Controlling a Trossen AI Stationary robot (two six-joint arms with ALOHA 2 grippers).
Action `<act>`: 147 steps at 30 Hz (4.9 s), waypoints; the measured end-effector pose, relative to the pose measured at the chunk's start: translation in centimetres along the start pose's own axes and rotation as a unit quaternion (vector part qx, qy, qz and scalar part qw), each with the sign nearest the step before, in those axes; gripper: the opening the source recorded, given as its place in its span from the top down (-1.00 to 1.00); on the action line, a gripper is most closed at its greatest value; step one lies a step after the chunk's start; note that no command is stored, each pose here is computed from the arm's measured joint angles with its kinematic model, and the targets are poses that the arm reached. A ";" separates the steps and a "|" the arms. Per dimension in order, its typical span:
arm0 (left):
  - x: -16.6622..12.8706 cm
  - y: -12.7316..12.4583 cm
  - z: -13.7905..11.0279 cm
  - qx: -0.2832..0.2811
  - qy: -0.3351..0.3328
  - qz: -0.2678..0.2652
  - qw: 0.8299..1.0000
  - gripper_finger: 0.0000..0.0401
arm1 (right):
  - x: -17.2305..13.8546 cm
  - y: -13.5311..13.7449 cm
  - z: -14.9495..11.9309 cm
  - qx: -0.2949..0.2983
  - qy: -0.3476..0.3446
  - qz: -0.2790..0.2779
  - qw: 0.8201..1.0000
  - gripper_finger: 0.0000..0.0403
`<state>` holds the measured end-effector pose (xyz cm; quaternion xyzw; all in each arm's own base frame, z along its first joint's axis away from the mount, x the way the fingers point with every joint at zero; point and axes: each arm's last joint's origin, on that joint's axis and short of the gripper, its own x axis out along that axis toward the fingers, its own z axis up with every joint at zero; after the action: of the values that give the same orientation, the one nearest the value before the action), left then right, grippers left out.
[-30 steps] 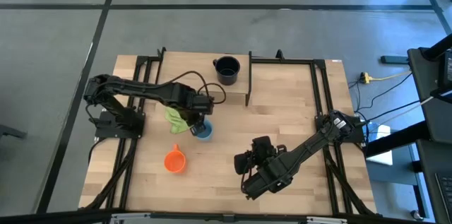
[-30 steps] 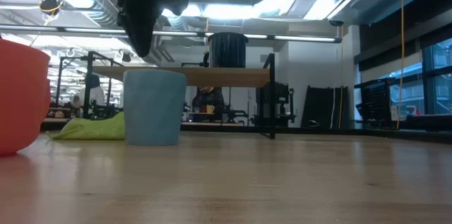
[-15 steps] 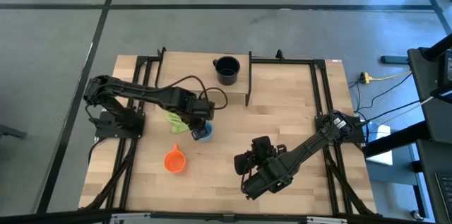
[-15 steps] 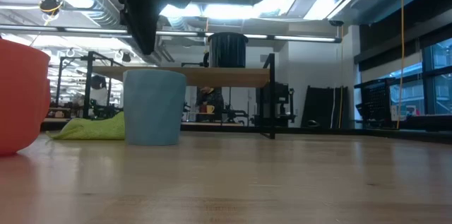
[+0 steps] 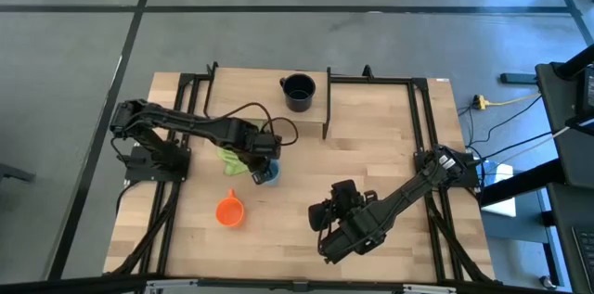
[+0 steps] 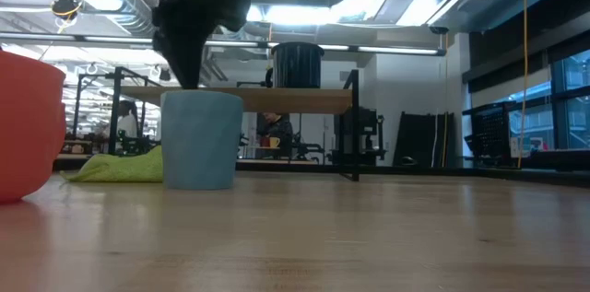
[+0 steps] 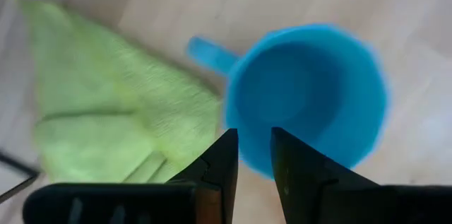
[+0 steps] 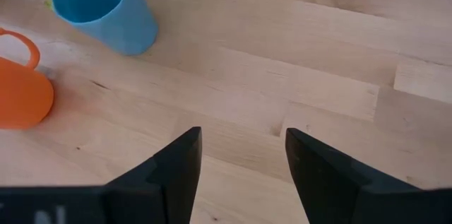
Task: Stack small to large cups/mugs on shelf
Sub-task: Put the blue mug on the shelf
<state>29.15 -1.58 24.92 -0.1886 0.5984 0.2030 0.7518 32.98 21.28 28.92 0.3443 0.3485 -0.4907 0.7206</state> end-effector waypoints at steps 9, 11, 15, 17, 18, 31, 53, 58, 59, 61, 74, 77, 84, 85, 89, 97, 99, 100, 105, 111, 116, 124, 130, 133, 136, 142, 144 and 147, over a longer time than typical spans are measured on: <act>1.6 1.1 -0.6 -0.009 0.022 0.023 0.999 0.61 | 0.0 0.0 0.0 0.002 0.003 -0.001 1.000 -0.03; 2.2 1.3 -1.0 -0.010 0.035 0.024 0.999 0.61 | 0.0 0.0 0.0 0.002 0.004 -0.001 1.000 -0.03; 2.5 1.4 -1.2 -0.012 0.037 0.024 0.999 0.61 | 0.0 0.0 0.0 0.001 0.004 -0.001 1.000 -0.03; 2.6 1.2 -1.0 -0.013 0.030 0.010 0.999 0.61 | 0.0 0.0 0.0 0.001 0.004 -0.001 1.000 -0.03; 2.6 1.0 -0.8 -0.014 0.026 -0.002 1.000 0.61 | 0.0 0.0 0.0 0.001 0.004 -0.001 1.000 -0.03; 3.2 0.9 -0.8 -0.012 0.013 -0.015 1.000 0.61 | 0.0 0.0 0.0 0.001 0.008 -0.003 1.000 -0.03; 4.1 1.1 -1.4 0.016 0.047 0.010 0.999 0.71 | 0.0 0.0 0.0 0.000 0.008 -0.003 1.000 -0.03; 4.1 1.1 -1.5 0.017 0.048 0.012 0.999 0.88 | 0.0 0.0 0.0 0.000 0.008 -0.003 1.000 -0.03; 4.1 1.1 -1.5 0.017 0.048 0.012 0.999 0.91 | 0.0 0.0 0.0 0.000 0.008 -0.003 1.000 -0.03; 4.1 1.1 -1.5 0.017 0.048 0.010 0.999 0.92 | 0.0 0.0 0.0 0.000 0.008 -0.003 1.000 -0.03; -0.2 1.0 -0.8 0.019 0.032 -0.031 0.999 0.92 | 0.0 0.0 0.0 -0.008 0.007 -0.003 1.000 -0.03; -3.1 1.3 -0.1 0.019 0.005 -0.023 1.000 0.92 | 0.1 0.0 0.1 -0.009 0.007 -0.004 1.000 -0.03; -9.2 3.8 1.9 0.016 -0.045 0.033 0.998 0.92 | 0.1 0.1 0.2 -0.010 0.002 -0.002 1.000 -0.03; -9.9 4.3 2.3 0.014 -0.052 0.033 0.998 0.92 | 0.1 0.1 0.2 -0.010 0.002 -0.002 1.000 -0.03; -12.1 7.3 3.8 -0.008 -0.061 0.064 0.996 0.92 | 0.1 0.1 0.2 -0.009 -0.002 -0.001 1.000 -0.03; -13.2 13.0 5.4 -0.056 -0.072 0.077 0.993 0.92 | 0.1 0.1 0.3 -0.008 -0.006 0.001 1.000 -0.03; -13.0 13.7 6.0 -0.058 -0.079 0.069 0.993 0.92 | 0.1 0.1 0.3 -0.008 -0.006 0.001 1.000 -0.03; -12.8 13.9 6.4 -0.058 -0.085 0.069 0.992 0.92 | 0.1 0.1 0.3 -0.009 -0.006 0.001 1.000 -0.03; -12.3 15.2 8.7 -0.046 -0.081 0.073 0.993 0.92 | 0.2 0.1 0.4 -0.007 -0.007 -0.001 1.000 -0.03; -11.4 18.1 11.6 -0.053 -0.061 0.089 0.993 0.92 | 0.3 0.1 0.5 0.004 -0.006 -0.001 1.000 -0.03; -11.0 20.6 12.8 -0.066 -0.031 0.078 0.994 0.92 | 0.1 0.1 0.2 0.021 -0.006 0.001 1.000 -0.03; -10.6 22.0 12.9 -0.064 -0.001 0.049 0.997 0.92 | 0.0 0.2 0.4 0.039 -0.060 0.026 0.997 -0.03; -10.4 21.8 13.0 -0.056 -0.001 0.027 0.998 0.92 | 0.8 0.7 2.0 0.038 -0.108 0.032 0.993 -0.03; -9.6 21.9 13.3 -0.055 0.013 0.026 0.998 0.92 | 0.9 0.7 3.3 0.035 -0.135 0.038 0.990 -0.03; -8.7 22.0 13.7 -0.056 0.024 0.027 0.998 0.92 | 0.3 0.5 4.9 0.027 -0.149 0.043 0.988 -0.03; -8.4 21.6 14.0 -0.049 0.027 0.028 0.998 0.92 | 0.0 0.2 6.0 0.011 -0.146 0.039 0.988 -0.03; -8.4 21.5 13.9 -0.047 0.028 0.028 0.998 0.92 | 0.0 0.2 6.0 0.010 -0.144 0.039 0.989 -0.03; -8.8 21.4 13.7 -0.047 0.025 0.027 0.998 0.92 | 0.1 0.2 5.9 0.009 -0.140 0.037 0.989 -0.03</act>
<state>27.32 23.03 35.54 -0.2123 0.6118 0.2466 0.7210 34.19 16.35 31.99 0.2916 0.2269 -0.5099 0.7768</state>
